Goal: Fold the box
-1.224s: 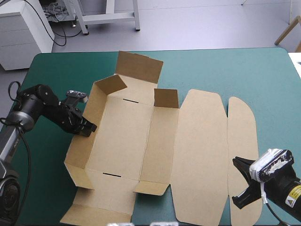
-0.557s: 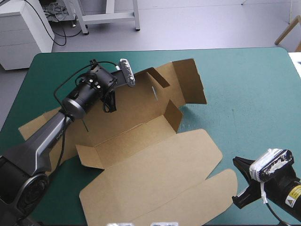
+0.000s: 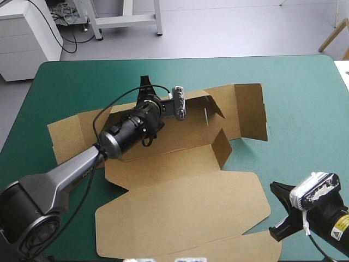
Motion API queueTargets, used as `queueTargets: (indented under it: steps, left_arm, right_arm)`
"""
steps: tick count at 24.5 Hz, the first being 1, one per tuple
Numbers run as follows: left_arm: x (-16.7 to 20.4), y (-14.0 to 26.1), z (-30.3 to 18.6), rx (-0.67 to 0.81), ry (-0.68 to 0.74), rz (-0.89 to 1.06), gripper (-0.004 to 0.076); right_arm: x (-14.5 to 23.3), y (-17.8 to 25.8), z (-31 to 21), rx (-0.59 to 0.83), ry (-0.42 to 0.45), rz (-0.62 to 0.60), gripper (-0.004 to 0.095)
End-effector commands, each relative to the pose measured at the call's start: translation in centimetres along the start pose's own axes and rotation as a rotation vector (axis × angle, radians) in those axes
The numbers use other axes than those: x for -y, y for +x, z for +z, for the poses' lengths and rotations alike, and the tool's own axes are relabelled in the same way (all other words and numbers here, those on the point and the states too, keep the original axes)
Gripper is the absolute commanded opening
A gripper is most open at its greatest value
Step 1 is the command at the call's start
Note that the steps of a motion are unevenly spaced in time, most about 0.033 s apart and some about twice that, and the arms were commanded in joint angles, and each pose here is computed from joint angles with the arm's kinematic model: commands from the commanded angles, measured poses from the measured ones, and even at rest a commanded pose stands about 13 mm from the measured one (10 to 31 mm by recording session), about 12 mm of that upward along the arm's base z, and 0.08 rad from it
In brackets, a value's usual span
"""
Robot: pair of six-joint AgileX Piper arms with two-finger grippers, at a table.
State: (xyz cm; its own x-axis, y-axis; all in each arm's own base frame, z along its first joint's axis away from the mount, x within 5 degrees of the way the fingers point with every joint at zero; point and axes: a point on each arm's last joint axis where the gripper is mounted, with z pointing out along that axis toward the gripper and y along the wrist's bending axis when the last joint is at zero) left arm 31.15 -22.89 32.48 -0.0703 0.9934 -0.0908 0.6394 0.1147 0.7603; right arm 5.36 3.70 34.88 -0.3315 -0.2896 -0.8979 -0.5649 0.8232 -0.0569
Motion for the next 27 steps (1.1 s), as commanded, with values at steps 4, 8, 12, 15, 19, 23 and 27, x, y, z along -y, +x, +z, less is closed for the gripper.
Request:
queueTargets:
  steps: [4,8,12,15,19,23,27]
  left_arm:
    - [-0.3,-0.9,-4.4,0.137,-0.201,-0.033,-0.001]
    - [0.7,-1.3,-5.8,0.182,-0.264,-0.021,-0.001]
    - [2.0,-1.5,-6.5,0.208,-0.34,-0.005,-0.001]
    - [3.9,-1.6,-6.2,0.216,-0.423,-0.005,-0.001]
    - [6.8,-1.6,-6.5,0.207,-0.552,0.023,-0.001]
    - [8.6,-1.9,-7.2,0.208,-0.574,0.067,-0.001]
    - [9.1,-2.2,-8.0,0.206,-0.607,0.075,-0.001]
  right_arm:
    - [0.5,-1.3,-0.3,0.076,0.049,0.009,-0.0019]
    - [0.8,-1.2,-0.3,0.069,0.08,0.018,-0.0019]
    - [1.0,-1.2,-0.3,0.066,0.102,0.032,-0.0019]
    - [1.3,-1.0,-0.4,0.056,0.143,0.051,-0.0019]
    - [1.8,-0.7,-0.5,0.023,0.197,0.061,-0.0019]
    - [1.9,-0.7,-0.5,0.017,0.206,0.06,-0.0019]
    - [1.9,-0.7,-0.5,0.017,0.204,0.062,-0.0019]
